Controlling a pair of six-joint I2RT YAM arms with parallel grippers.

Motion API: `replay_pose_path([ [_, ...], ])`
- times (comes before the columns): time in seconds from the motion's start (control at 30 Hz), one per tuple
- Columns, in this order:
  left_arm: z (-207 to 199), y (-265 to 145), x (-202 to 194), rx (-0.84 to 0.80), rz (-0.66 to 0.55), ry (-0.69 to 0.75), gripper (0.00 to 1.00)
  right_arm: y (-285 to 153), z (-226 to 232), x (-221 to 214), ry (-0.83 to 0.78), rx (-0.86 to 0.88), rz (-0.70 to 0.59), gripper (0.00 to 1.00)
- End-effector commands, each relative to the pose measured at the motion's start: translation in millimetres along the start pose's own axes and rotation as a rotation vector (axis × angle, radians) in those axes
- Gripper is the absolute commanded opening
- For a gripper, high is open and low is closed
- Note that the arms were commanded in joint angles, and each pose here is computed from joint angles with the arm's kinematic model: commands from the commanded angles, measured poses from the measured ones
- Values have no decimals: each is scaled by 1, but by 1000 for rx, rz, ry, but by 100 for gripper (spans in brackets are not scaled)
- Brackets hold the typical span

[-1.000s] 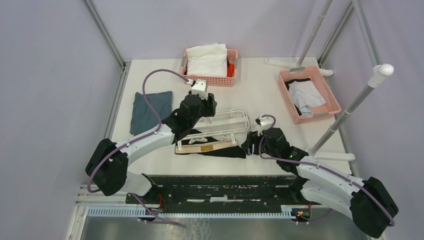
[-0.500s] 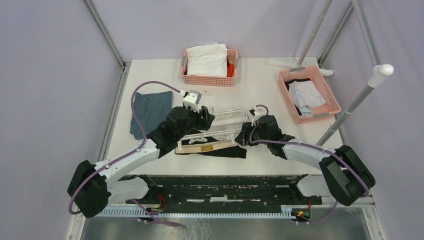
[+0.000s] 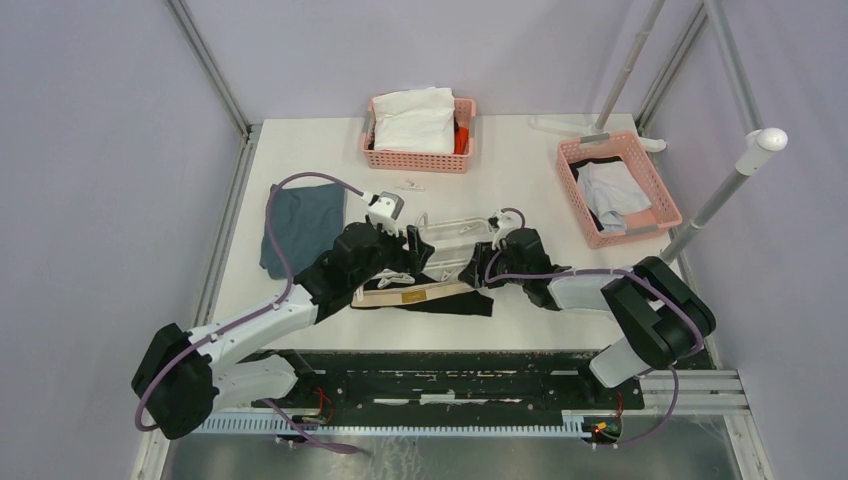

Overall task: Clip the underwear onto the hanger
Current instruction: Place the hanger at the center of the board, then adjust the hanger at the center of the board.

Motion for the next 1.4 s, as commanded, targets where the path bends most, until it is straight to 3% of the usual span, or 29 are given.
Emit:
replay_pose_path([
  [0.0, -6, -7, 23, -15, -121, -33, 82, 8, 7, 19, -10, 51, -97, 57],
  [0.1, -5, -7, 23, -12, -132, -27, 83, 9, 5, 16, -8, 58, -101, 56],
  [0.43, -14, -1, -13, -57, 5, 52, 71, 12, 6, 21, -35, 82, -155, 41],
  [0.63, -28, -5, -34, -69, 48, 118, 71, 7, 8, 27, -56, 78, -201, 25],
  [0.97, -31, -2, -51, -128, 94, 160, 72, -4, 17, 42, -75, 98, -257, 6],
  [1.23, -43, 20, -63, -229, 181, 271, 72, -22, 30, 53, -149, 163, -335, 1],
  [1.37, -45, 23, -65, -280, 155, 304, 73, -23, 33, 52, -162, 194, -342, 0],
])
Point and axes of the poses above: each gripper's point midway between its finger pads, its own y axis out along the fingers, its own z axis along the line the jaws close on, x = y × z, the point moved 6 cm from there along -y, back along the fingers, and after that the axes turned 4 degrees about -y, right-handed, at the moved point
